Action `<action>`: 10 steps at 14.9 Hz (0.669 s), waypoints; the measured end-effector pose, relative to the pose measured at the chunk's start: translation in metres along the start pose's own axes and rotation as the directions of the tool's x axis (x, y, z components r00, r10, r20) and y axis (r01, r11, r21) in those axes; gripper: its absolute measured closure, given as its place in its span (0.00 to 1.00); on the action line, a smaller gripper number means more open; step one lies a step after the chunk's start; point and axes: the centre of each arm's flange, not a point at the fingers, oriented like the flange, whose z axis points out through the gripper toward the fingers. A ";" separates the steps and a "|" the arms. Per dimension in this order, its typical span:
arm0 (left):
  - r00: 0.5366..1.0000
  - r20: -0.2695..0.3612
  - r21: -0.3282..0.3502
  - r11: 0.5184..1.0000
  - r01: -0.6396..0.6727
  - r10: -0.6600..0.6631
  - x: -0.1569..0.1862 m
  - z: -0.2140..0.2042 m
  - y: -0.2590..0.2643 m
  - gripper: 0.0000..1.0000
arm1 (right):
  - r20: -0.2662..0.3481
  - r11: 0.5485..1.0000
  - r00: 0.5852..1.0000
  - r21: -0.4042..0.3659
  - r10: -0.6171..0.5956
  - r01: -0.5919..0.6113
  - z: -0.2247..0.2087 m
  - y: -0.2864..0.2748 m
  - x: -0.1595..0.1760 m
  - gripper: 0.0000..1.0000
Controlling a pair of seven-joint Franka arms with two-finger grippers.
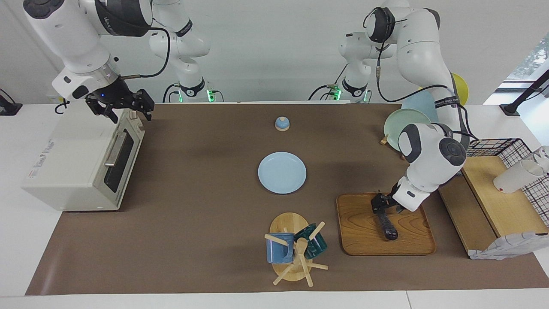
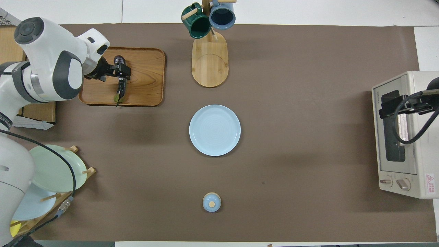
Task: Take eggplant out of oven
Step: 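Open the left gripper and withdraw it from the tray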
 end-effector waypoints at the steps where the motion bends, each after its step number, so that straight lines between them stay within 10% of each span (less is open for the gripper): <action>1: 1.000 -0.010 -0.001 1.000 -0.002 0.002 0.002 -0.010 0.001 0.00 | 0.000 1.000 1.000 0.000 0.000 0.000 0.000 0.000 0.000 0.00; 10: 1.000 0.011 0.055 0.998 0.011 -0.011 -0.052 -0.164 -0.021 0.00 | -0.002 1.000 1.000 -0.001 0.000 0.000 -0.001 0.000 0.000 0.00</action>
